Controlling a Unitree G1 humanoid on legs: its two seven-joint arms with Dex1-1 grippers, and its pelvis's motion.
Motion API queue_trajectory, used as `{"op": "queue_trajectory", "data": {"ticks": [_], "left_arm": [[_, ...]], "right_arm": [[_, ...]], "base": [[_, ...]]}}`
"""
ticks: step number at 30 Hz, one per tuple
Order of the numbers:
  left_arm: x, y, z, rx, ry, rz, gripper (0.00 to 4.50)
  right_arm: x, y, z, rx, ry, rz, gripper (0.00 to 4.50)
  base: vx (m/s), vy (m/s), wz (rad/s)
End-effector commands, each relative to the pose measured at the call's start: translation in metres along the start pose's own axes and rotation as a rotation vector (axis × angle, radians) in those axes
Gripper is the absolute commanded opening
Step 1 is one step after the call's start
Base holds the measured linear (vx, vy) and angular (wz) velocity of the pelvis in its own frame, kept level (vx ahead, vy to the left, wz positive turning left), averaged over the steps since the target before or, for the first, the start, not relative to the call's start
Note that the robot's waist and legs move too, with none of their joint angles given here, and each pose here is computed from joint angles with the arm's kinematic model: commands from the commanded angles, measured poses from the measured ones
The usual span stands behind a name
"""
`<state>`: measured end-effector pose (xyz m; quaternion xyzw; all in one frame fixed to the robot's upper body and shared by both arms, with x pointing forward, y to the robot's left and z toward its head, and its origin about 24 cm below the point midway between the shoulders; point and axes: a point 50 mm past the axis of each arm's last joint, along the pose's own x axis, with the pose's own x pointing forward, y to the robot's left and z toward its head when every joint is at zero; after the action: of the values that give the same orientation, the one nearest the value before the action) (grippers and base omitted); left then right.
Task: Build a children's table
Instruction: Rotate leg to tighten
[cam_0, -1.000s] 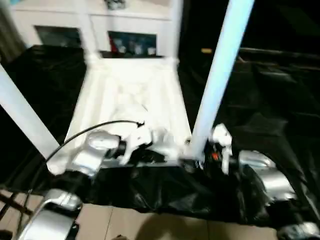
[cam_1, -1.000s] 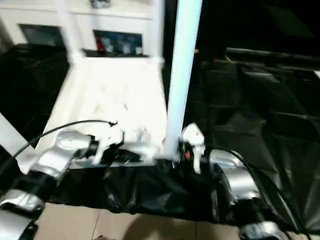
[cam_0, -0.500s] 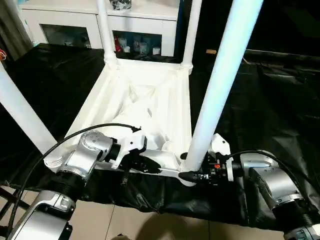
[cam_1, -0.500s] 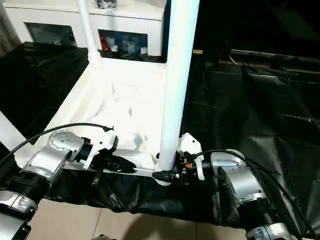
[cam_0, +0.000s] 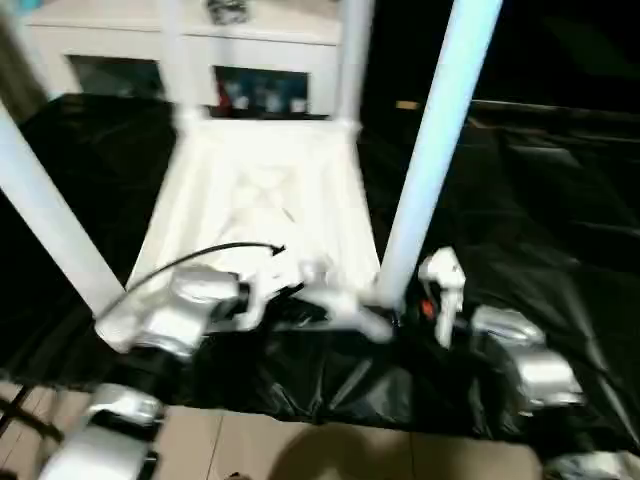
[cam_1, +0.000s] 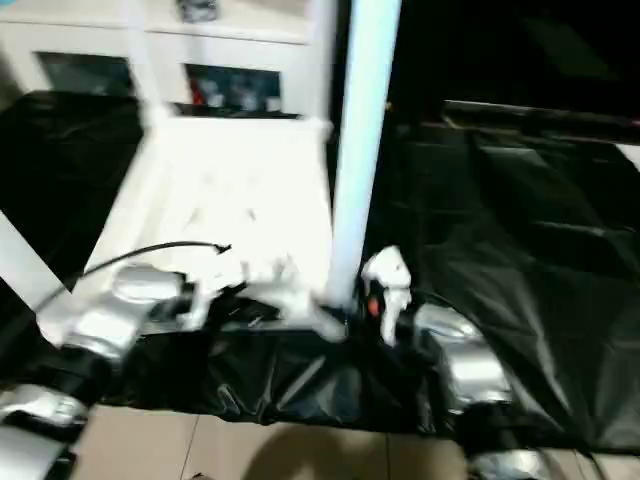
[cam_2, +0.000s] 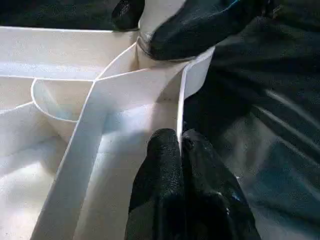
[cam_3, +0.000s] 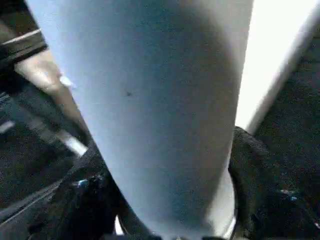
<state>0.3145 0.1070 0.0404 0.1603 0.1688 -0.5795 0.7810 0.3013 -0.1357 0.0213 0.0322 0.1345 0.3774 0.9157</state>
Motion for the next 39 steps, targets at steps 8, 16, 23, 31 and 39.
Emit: {"op": "queue_trajectory", "data": {"ticks": [8,16,23,31,39], "left_arm": [[0.042,-0.011,0.037,0.051,-0.092,0.098,0.0],[0.036,-0.013,0.032,0.079,-0.073,0.017,0.0],[0.018,-0.008,0.022,0.115,-0.048,-0.071,0.0],[-0.005,-0.004,0.015,0.119,-0.028,-0.193,0.0],[-0.017,0.0,0.01,0.113,-0.01,-0.252,0.0]], "right_arm": [[0.059,0.058,-0.012,0.037,0.033,-0.015,2.61],[0.048,0.05,-0.009,0.003,0.021,0.061,3.69],[0.02,0.035,-0.005,-0.076,0.039,0.237,3.69],[-0.01,0.031,-0.001,-0.123,0.117,0.519,3.69],[-0.024,0.033,-0.003,-0.159,0.182,0.651,3.47]], "base": [[0.0,0.0,0.0],[0.0,0.0,0.0],[0.0,0.0,0.0],[0.0,0.0,0.0],[0.0,0.0,0.0]]}}
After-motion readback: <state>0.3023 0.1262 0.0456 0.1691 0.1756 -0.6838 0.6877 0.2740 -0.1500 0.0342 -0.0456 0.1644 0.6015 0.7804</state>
